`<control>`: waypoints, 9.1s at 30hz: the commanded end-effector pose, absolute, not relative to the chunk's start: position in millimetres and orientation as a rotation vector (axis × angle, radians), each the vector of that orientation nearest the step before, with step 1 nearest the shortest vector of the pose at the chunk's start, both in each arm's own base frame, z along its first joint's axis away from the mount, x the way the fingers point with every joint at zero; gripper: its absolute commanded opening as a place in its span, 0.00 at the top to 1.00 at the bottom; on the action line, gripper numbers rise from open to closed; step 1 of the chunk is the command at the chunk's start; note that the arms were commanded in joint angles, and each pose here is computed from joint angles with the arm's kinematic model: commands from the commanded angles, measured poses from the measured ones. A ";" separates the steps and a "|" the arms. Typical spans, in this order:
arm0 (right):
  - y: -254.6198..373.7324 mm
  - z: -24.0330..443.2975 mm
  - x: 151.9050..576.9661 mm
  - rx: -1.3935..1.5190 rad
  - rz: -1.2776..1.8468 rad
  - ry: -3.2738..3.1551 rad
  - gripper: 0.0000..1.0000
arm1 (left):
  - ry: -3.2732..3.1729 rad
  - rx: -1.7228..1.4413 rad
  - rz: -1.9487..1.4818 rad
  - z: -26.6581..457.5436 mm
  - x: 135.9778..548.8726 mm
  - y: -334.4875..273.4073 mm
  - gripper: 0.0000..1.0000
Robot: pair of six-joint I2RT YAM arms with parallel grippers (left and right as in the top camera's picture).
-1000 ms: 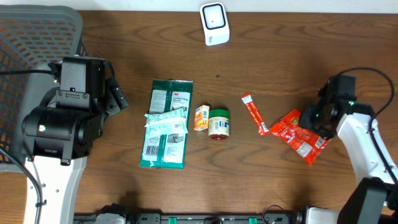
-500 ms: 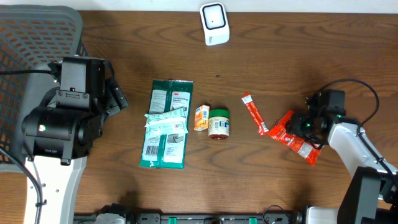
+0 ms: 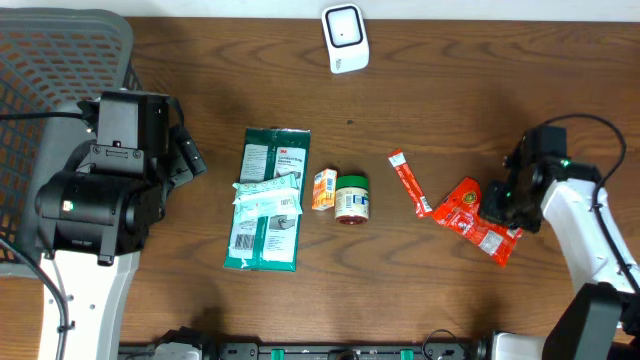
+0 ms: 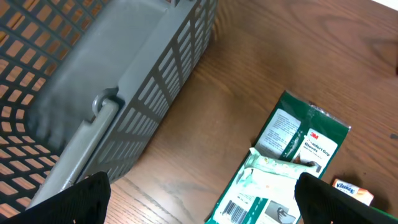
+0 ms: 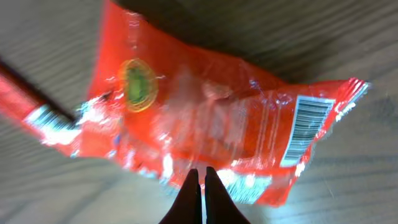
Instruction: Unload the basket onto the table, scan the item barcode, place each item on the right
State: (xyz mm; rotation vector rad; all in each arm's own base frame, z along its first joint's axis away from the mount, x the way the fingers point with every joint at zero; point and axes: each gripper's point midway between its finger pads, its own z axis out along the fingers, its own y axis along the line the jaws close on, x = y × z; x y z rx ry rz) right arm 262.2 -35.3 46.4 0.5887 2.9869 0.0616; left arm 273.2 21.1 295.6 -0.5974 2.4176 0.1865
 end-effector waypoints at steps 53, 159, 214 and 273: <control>-16.5 66.3 301.9 0.492 0.216 2.827 0.76 | 2.406 -0.611 0.213 297.6 272.1 26.0 0.05; -97.1 19.5 286.9 0.976 0.258 2.527 0.80 | 2.406 -0.611 0.212 297.6 272.1 25.9 0.05; -45.9 -8.1 248.2 0.566 0.523 2.815 0.42 | 2.406 -0.611 0.213 297.6 272.1 26.0 0.05; 50.5 283.5 364.2 -0.270 0.264 2.572 0.99 | 2.406 -0.611 0.213 297.6 272.1 26.0 0.05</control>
